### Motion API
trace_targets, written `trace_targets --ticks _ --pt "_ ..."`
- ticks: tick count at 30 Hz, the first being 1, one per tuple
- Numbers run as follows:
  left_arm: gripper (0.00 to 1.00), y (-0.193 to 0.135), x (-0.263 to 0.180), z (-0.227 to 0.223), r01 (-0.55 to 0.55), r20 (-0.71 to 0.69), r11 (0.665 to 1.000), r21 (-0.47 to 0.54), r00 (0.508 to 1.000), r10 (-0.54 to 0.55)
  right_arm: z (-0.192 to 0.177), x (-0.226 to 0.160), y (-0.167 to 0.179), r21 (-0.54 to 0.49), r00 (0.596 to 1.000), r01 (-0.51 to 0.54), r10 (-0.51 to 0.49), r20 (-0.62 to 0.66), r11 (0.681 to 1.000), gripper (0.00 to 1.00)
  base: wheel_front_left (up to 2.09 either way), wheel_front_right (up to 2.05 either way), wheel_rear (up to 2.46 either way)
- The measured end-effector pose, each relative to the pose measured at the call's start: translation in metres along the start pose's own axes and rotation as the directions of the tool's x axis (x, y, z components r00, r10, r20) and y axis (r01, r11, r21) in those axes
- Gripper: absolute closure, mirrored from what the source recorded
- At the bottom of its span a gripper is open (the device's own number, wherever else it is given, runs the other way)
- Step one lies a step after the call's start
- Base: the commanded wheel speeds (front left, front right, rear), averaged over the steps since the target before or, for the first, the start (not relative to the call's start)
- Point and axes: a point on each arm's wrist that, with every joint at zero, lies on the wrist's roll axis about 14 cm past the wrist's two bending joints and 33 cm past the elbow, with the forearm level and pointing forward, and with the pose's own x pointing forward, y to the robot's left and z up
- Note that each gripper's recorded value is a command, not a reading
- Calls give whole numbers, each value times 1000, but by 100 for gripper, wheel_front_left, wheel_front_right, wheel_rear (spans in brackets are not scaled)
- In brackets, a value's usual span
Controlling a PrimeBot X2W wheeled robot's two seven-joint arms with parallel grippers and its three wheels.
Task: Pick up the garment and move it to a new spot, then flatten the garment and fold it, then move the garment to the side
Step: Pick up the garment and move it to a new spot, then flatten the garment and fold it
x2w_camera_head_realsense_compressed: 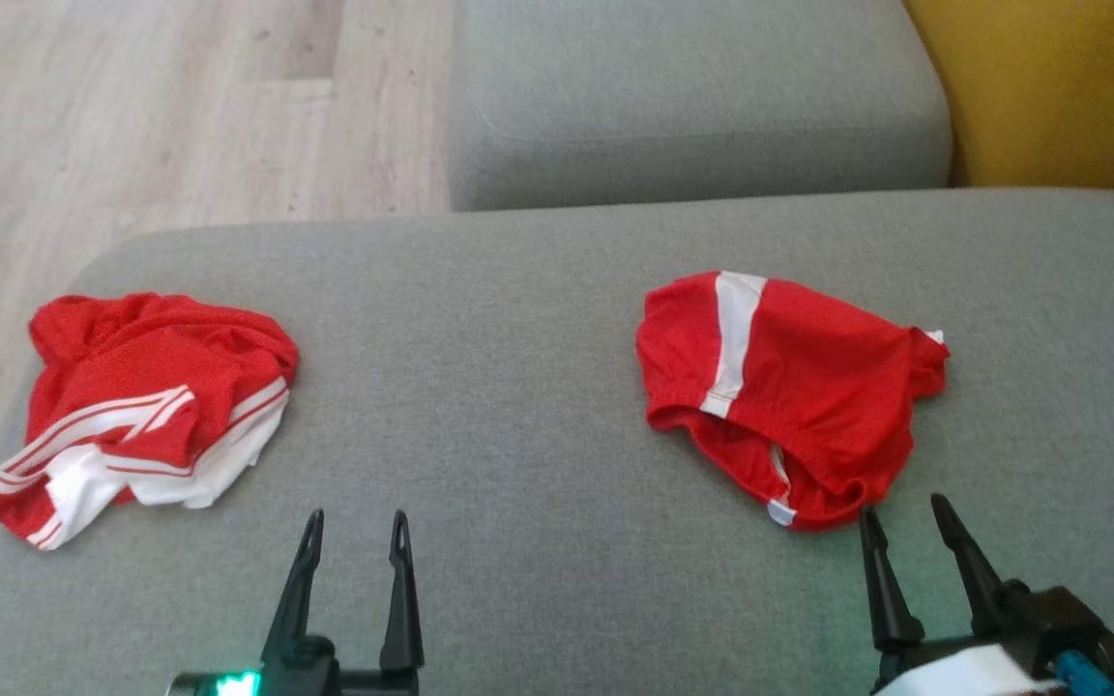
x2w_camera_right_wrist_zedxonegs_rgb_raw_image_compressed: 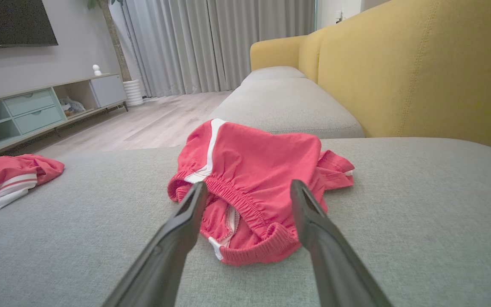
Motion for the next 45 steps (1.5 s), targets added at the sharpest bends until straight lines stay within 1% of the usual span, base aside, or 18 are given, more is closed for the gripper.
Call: trace_targets --ticks 3,7,28,31,34,37,41,44,45 --pt "0 4 -9 0 -20 2 1000 0 1000 20 2 -3 4 -3 1000 -14 14 7 1000 0 0 0 0" --pt "0 4 -15 -3 -20 -5 1000 21 1000 20 5 -3 6 -13 1000 -20 20 18 1000 0 0 0 0" --pt "0 3 -17 -13 -21 -36 999 34 999 22 3 -4 7 -17 1000 -24 24 12 1000 0 0 0 0" --pt "0 -3 -17 -17 5 -55 1000 -4 998 -5 1 -3 7 -16 1000 -22 22 6 1000 0 0 0 0" --pt "0 -20 -16 -22 71 -77 995 -72 994 -76 -1 -2 6 -14 1000 -21 21 -2 1000 0 0 0 0" --pt "0 -46 -11 -26 174 -91 974 -143 978 -188 -4 -2 7 -10 1000 -21 21 -13 1000 0 0 0 0" --pt "0 -82 6 -21 303 -73 922 -243 942 -328 -8 -1 7 -4 999 -18 18 -28 1000 0 0 0 0" --pt "0 -111 20 -18 393 -62 864 -314 900 -432 -5 4 3 -3 1000 -6 6 -19 1000 0 0 0 0" --pt "0 -132 29 -15 464 -52 823 -329 861 -506 -4 9 1 -4 1000 0 0 -17 1000 0 0 0 0"
